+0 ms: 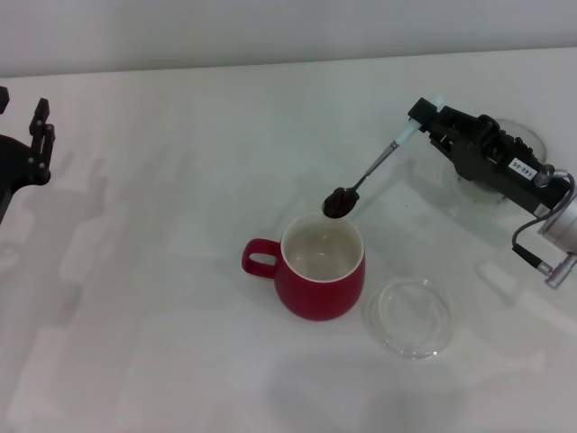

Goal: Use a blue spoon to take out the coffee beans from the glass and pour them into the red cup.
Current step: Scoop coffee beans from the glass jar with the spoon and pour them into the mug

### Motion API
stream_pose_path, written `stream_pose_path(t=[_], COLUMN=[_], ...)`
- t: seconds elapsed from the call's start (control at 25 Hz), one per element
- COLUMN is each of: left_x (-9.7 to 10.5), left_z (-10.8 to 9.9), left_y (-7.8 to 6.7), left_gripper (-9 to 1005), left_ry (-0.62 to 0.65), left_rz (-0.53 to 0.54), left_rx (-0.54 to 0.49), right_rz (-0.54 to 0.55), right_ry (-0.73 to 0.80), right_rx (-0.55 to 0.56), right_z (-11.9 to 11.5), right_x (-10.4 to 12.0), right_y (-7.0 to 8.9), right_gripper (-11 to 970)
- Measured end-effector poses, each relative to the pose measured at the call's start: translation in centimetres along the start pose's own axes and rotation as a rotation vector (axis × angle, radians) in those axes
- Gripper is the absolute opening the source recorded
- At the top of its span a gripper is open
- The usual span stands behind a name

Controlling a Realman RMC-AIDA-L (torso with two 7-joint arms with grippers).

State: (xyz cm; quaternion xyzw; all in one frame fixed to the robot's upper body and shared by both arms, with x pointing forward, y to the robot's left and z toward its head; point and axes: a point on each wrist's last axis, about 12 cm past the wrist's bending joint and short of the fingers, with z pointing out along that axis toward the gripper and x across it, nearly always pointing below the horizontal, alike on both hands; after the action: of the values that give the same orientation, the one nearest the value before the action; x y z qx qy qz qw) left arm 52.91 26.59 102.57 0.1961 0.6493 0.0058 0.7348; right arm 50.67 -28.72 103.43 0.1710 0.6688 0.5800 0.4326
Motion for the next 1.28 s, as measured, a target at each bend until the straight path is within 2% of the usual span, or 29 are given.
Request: stream_pose_path(t=[1.28], left_x=[0.09], left_z=[-0.01], left_y=[-0.13], left_gripper=[424], left_ry=[0.008], left_rz=[-0.004], left_rx=[0.002], right_rz=[-0.344], right_ry=[0.082], right_rx=[-0.093], right_z=[0.24], right_x=[0.4], right_y=[1.03], right_gripper=[144])
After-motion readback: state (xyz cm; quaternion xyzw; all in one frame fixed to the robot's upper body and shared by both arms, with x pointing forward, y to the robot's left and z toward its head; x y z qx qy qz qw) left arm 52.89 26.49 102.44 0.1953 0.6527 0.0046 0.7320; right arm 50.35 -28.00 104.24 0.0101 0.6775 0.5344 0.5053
